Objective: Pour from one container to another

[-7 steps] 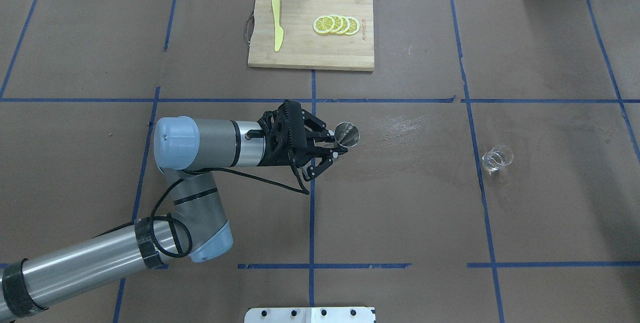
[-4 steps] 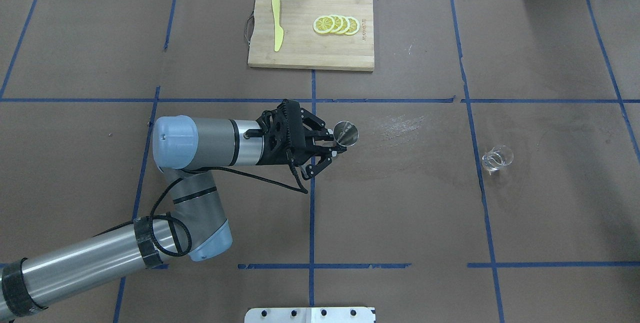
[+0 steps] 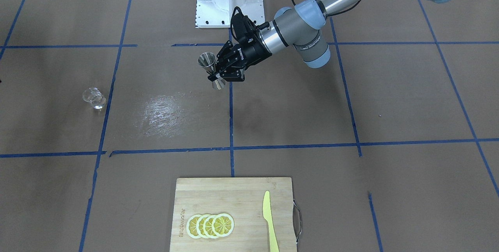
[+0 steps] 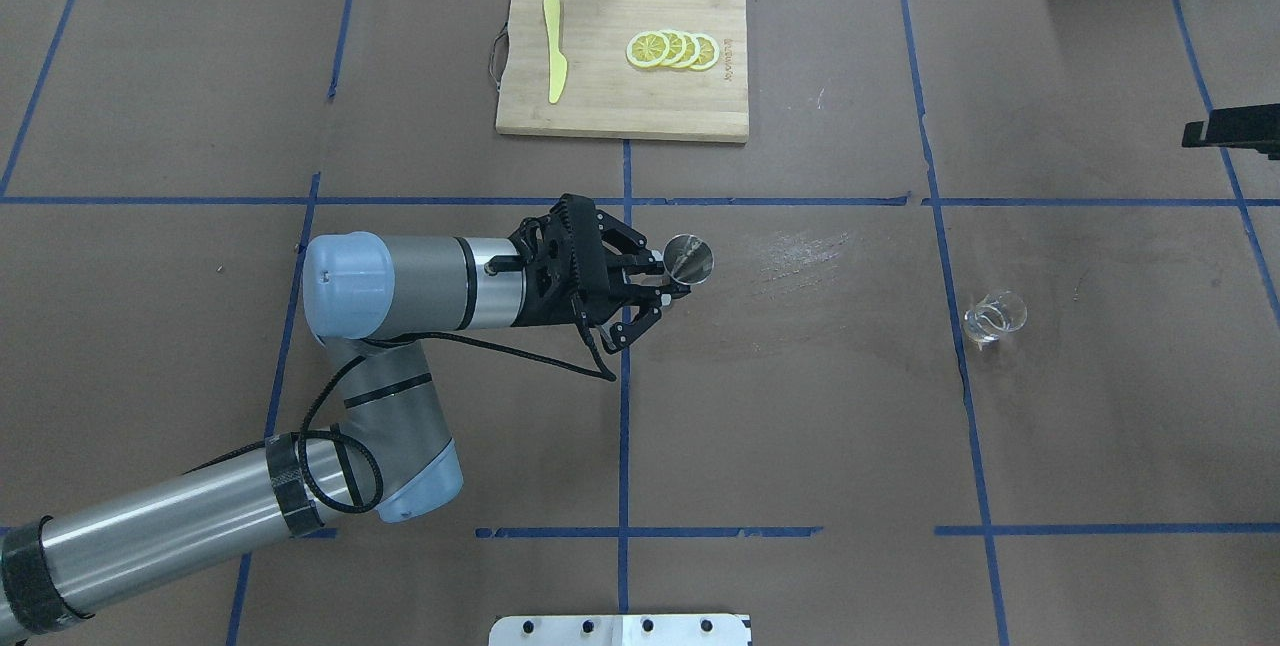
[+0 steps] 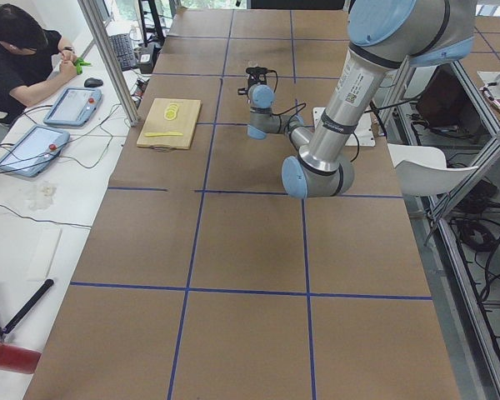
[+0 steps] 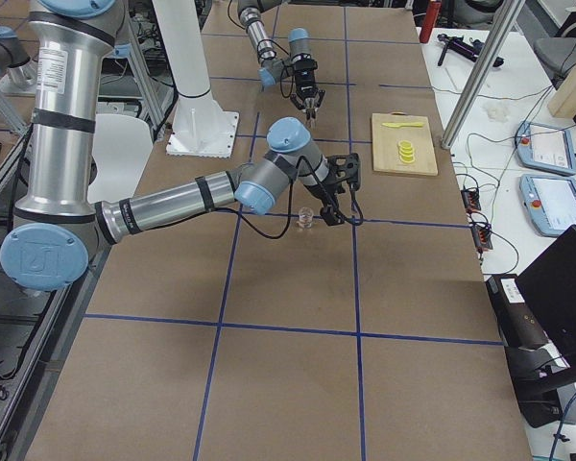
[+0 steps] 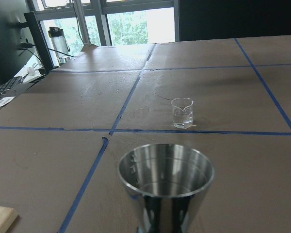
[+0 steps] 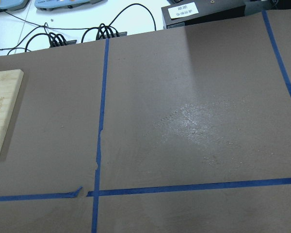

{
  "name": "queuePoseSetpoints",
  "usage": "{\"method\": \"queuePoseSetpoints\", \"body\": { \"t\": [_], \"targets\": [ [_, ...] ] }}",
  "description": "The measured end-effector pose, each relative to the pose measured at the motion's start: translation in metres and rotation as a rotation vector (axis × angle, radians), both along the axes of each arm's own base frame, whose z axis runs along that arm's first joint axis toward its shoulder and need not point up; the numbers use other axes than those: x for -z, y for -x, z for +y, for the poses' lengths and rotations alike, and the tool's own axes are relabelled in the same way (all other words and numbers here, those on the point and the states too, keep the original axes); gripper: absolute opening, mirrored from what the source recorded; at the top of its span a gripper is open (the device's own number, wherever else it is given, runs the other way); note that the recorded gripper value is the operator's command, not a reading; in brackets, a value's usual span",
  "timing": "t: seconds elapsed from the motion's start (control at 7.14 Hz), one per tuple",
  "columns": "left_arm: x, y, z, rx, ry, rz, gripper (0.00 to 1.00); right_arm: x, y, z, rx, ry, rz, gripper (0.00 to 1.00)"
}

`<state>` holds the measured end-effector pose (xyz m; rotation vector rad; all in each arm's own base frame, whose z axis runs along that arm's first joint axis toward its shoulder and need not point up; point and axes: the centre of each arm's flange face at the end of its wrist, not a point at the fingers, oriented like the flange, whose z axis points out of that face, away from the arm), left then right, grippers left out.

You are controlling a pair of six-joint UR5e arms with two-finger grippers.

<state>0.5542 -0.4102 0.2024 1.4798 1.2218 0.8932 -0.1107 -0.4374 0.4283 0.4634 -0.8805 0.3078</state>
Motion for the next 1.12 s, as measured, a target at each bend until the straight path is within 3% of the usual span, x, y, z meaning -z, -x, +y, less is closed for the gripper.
{"method": "queuePoseSetpoints", "body": {
  "t": [0.28, 0.7, 1.12],
  "targets": [
    [-0.001, 0.000, -0.002, 0.016, 0.006, 0.000, 0.00, 0.013, 0.083, 0.021, -0.107, -0.037, 0.047, 1.00],
    [-0.002, 0.001, -0.002, 0.026, 0.009, 0.001, 0.00, 0.006, 0.187, 0.085, -0.266, -0.179, 0.136, 1.00],
    [-0.003, 0.001, -0.001, 0.025, 0.008, 0.003, 0.00, -0.034, 0.238, 0.131, -0.372, -0.331, 0.243, 1.00]
  ]
}}
